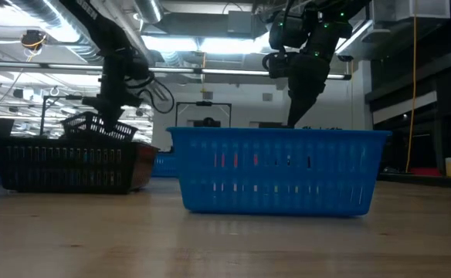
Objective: Stack baskets by color
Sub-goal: Stack the middle black bin on the top black bin
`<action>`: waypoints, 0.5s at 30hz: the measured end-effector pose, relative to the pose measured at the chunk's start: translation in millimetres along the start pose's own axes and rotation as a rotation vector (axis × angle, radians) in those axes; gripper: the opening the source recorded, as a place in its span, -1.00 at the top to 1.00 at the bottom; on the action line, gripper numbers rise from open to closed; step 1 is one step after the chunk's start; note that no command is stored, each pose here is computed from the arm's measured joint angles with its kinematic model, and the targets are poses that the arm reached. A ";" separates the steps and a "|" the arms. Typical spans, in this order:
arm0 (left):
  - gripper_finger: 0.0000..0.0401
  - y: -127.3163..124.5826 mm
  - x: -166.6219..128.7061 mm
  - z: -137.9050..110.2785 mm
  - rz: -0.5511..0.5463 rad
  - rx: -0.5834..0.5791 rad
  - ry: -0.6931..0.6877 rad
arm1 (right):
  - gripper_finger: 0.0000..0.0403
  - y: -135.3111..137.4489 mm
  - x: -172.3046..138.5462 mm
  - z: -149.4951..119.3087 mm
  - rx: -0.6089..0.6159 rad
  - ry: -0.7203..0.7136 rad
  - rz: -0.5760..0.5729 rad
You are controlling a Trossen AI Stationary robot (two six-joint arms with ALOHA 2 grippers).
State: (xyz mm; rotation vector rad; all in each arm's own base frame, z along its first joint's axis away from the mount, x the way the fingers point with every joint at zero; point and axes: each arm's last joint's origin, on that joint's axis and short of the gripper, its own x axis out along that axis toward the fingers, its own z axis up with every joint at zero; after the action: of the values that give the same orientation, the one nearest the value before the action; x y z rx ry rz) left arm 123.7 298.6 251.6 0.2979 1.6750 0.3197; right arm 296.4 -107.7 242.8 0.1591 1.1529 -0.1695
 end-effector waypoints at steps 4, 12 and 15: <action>1.00 -0.5 0.2 0.4 -0.008 0.005 -0.008 | 0.69 0.0 0.0 0.0 -0.002 0.000 0.000; 1.00 -1.7 -0.7 3.4 -0.007 0.016 -0.011 | 0.69 0.0 0.0 0.0 0.000 0.000 0.000; 1.00 -1.9 -0.9 4.0 -0.007 0.018 -0.013 | 0.69 0.0 0.0 -0.1 0.000 0.001 0.000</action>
State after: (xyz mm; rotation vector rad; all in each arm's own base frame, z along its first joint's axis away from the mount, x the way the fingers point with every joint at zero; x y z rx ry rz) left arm 127.8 296.7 251.2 0.3074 1.6664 0.2968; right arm 296.3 -107.7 242.8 0.1589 1.1538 -0.1696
